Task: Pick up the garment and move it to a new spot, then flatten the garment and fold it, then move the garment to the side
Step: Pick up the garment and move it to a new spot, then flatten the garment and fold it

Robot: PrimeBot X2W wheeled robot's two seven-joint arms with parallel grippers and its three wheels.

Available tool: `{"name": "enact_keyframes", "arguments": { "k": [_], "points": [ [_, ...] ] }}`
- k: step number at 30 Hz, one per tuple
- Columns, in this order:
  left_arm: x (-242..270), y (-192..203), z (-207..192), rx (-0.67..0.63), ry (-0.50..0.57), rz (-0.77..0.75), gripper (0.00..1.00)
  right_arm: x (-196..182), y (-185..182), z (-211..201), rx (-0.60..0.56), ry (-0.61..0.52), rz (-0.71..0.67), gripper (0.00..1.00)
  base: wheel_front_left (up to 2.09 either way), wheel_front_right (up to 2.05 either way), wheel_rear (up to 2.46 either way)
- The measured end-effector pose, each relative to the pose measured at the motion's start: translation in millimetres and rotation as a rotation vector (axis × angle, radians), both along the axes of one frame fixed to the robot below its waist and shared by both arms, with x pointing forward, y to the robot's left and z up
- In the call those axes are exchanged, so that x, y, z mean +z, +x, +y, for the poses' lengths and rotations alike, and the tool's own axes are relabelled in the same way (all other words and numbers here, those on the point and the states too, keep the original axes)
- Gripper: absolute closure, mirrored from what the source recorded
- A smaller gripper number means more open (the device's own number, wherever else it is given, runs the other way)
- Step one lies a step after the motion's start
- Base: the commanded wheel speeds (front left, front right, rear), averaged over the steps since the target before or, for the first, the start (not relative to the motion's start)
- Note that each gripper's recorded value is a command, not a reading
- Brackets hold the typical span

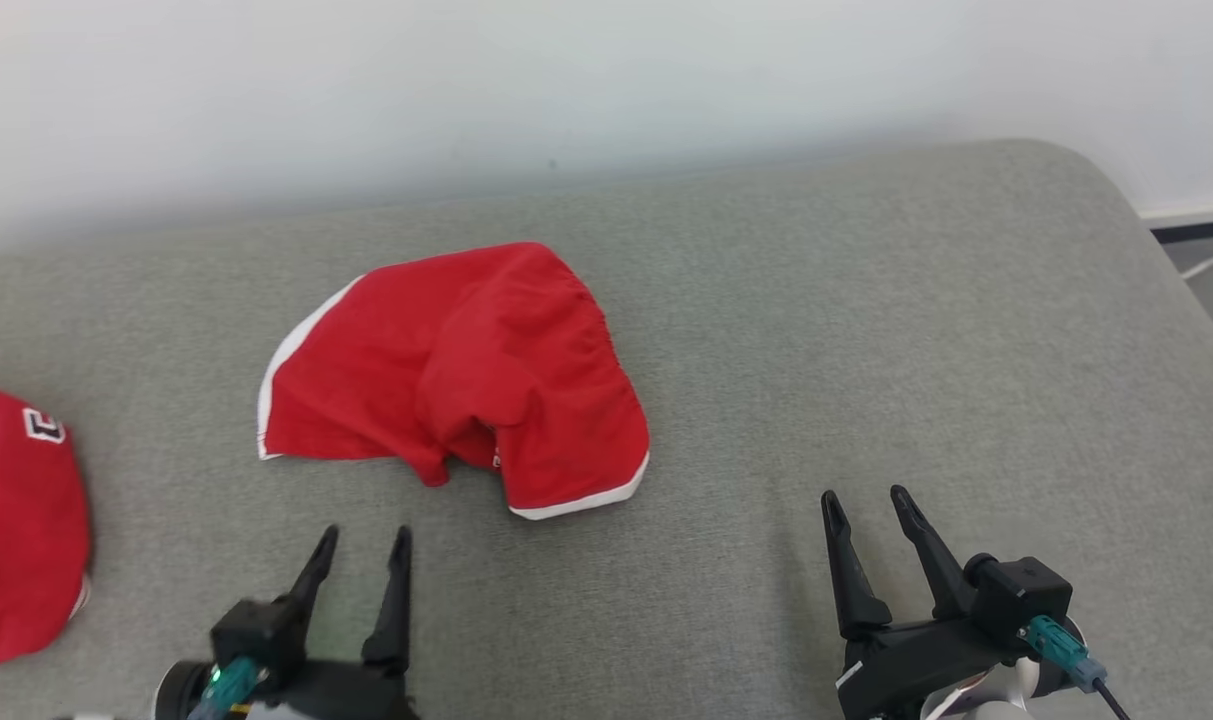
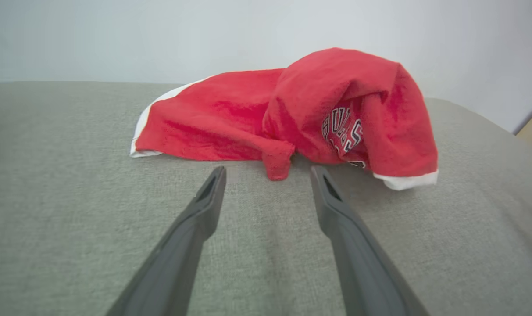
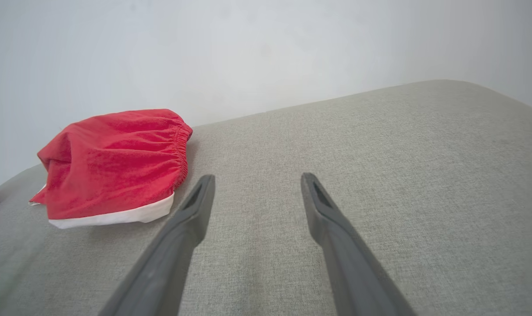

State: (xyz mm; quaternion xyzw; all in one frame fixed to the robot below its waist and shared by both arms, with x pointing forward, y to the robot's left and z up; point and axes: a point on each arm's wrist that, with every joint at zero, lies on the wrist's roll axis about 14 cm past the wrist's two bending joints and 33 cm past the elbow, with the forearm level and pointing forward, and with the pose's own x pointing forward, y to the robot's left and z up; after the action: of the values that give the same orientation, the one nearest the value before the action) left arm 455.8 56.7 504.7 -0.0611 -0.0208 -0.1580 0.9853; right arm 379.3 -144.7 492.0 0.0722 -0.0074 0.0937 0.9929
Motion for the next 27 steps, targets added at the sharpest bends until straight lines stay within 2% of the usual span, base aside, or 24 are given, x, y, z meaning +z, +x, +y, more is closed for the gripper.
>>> {"name": "enact_keyframes", "arguments": {
  "k": [7,18,27],
  "points": [
    [-3.6,-30.3,63.7,0.173,0.039,-0.012,0.0,2.8,5.4,23.6,0.076,-0.002,-0.011,0.0,0.0,0.0,0.0],
    [3.3,-51.2,100.1,0.269,0.059,-0.038,0.0,-7.3,18.2,48.9,0.167,-0.02,0.012,0.0,0.0,0.0,0.0],
    [-5.0,-65.5,125.0,0.338,0.075,-0.01,0.0,-4.0,57.7,65.3,0.204,-0.014,-0.002,0.0,0.0,0.0,0.0]
  ]
}}
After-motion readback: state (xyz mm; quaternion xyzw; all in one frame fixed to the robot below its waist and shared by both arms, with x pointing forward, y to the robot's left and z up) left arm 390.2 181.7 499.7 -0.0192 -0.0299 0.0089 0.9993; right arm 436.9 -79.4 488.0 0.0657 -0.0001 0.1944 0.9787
